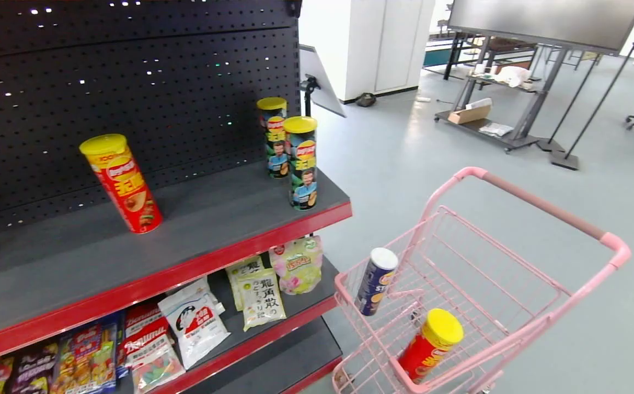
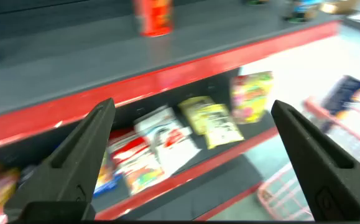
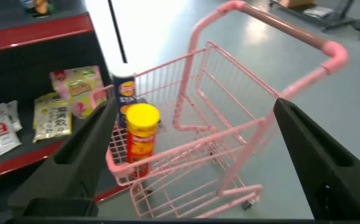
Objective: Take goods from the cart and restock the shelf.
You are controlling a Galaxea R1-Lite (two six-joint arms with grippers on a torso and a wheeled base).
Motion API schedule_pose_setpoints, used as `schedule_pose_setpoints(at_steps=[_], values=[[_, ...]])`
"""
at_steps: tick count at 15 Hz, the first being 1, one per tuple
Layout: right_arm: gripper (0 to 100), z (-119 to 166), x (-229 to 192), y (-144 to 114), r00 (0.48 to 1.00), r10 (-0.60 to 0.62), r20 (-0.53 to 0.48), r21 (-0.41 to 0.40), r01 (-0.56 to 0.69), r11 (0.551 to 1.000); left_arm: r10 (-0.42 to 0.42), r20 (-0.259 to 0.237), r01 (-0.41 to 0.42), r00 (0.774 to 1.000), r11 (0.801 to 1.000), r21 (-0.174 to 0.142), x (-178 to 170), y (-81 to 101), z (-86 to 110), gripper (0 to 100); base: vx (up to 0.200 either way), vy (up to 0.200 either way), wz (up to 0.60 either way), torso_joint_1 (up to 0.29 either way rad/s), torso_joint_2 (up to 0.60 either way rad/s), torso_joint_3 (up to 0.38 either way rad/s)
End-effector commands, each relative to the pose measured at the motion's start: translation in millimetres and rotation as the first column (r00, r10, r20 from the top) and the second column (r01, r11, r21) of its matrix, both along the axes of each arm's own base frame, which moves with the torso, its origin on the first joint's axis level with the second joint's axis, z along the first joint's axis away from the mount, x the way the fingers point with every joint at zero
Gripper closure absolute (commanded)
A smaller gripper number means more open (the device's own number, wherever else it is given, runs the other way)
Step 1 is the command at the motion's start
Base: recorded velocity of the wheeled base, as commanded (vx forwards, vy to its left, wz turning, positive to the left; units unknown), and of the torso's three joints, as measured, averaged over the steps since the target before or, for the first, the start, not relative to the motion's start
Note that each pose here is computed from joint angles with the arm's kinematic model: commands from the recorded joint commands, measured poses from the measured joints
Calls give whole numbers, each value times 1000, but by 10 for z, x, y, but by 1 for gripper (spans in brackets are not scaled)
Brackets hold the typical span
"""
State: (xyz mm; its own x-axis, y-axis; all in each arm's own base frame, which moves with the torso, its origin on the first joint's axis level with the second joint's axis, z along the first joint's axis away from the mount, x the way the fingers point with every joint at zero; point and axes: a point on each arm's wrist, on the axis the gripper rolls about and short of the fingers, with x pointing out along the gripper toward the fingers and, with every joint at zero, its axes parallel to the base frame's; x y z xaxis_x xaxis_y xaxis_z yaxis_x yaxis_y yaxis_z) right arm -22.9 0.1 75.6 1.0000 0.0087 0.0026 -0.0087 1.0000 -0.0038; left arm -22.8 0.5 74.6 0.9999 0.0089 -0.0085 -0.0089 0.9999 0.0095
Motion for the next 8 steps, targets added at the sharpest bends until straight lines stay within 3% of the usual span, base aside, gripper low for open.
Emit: schedule_pose_setpoints(at_steps=[1,6,8], values=[[0,2,1,0,1000,0,1,1,0,1000,0,-1,0,1000,1000,0,0,0,0,0,0,0,0,0,0,0],[0,1,1,0,1000,0,-1,-1,0,1000,0,-1,0,1000,1000,0,0,0,0,0,0,0,0,0,0,0],[0,2,1,0,1000,0,1,1,0,1000,0,-1,0,1000,1000,0,0,0,0,0,0,0,0,-112,234,142]])
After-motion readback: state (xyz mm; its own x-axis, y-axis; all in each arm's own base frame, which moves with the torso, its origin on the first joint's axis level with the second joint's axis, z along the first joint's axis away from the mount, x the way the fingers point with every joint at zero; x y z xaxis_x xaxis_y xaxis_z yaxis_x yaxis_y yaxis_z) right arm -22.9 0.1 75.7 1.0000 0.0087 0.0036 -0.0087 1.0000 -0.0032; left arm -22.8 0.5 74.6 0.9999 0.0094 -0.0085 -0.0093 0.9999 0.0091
